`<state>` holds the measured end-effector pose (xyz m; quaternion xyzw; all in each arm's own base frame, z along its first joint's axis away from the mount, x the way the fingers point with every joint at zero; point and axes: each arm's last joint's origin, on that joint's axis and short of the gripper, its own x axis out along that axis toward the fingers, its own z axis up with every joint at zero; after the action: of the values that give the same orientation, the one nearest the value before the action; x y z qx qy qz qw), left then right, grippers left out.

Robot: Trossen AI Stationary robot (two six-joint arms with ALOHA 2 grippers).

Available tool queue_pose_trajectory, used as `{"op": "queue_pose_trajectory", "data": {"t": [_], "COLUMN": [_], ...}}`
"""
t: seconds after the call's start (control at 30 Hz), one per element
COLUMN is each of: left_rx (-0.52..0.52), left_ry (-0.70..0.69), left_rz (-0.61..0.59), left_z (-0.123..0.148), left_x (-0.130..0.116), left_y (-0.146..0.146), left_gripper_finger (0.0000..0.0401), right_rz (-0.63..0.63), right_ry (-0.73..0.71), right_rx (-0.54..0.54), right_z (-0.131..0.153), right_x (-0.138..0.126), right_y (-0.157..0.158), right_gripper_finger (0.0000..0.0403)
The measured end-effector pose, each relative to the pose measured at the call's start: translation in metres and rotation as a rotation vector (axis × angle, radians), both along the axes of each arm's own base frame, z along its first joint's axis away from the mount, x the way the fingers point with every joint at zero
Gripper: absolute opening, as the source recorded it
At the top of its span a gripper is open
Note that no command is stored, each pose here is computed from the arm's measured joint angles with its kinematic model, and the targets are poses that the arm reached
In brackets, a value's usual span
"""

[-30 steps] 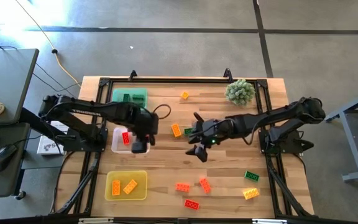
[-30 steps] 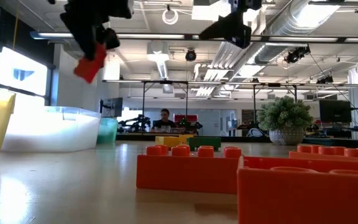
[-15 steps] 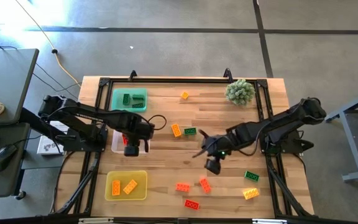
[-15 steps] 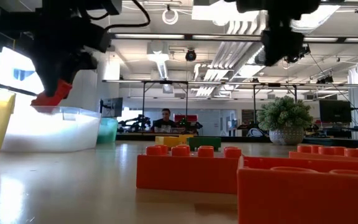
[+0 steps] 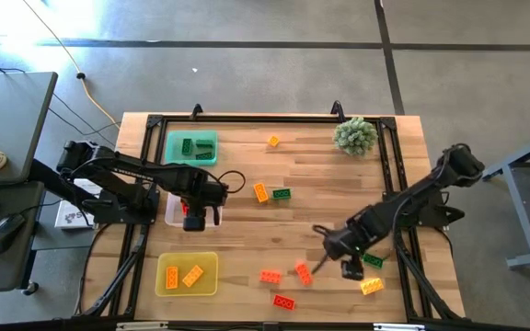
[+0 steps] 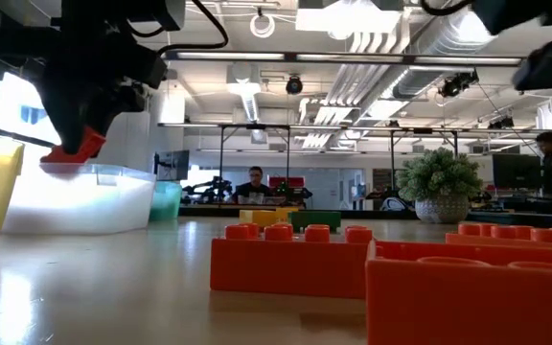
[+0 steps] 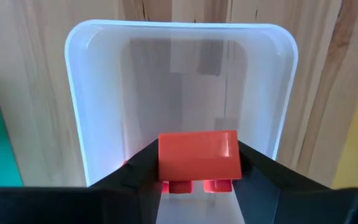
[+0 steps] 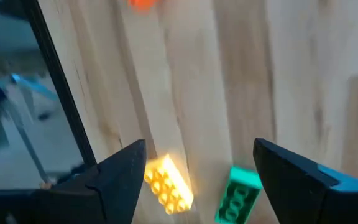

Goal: Sort & place blocks by color
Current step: Put the orange game piece into the white bin, then put the yellow game piece into the yellow bin

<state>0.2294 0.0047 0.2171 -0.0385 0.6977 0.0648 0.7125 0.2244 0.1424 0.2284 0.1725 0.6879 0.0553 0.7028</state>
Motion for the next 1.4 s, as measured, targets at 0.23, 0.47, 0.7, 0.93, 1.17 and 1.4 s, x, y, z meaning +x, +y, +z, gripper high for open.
{"op": "queue_pose_trajectory", "data": {"t": [0.23,0.47,0.7,0.93,1.17,1.4], "left_rx": [-0.001,-0.003,-0.023,-0.119,-0.125,-0.124], "left_ry": [-0.002,-0.005,-0.007,-0.004,-0.004,-0.005], "left_rz": [0.056,0.141,0.219,0.227,0.237,0.237], "left_z": [0.0,0.0,0.0,0.0,0.0,0.0], "left_x": [0.0,0.0,0.0,0.001,0.001,0.001], "left_y": [0.001,0.001,0.0,-0.003,-0.003,-0.003], "left_gripper_finger": [0.0171,0.02,0.0215,0.0216,0.0216,0.0216], "right_rz": [0.114,0.19,0.232,0.236,0.231,0.273], "right_ry": [0.028,0.035,0.013,0.002,0.012,-0.018], "right_rx": [-0.026,-0.025,-0.056,-0.078,-0.052,-0.027], "right_z": [-0.008,-0.008,-0.008,-0.023,-0.046,-0.058], "right_x": [-0.026,-0.047,-0.067,-0.076,-0.083,-0.094], "right_y": [0.028,0.05,0.068,0.07,0.068,0.072], "right_gripper_finger": [0.0283,0.0283,0.0283,0.0283,0.0283,0.0283]}}
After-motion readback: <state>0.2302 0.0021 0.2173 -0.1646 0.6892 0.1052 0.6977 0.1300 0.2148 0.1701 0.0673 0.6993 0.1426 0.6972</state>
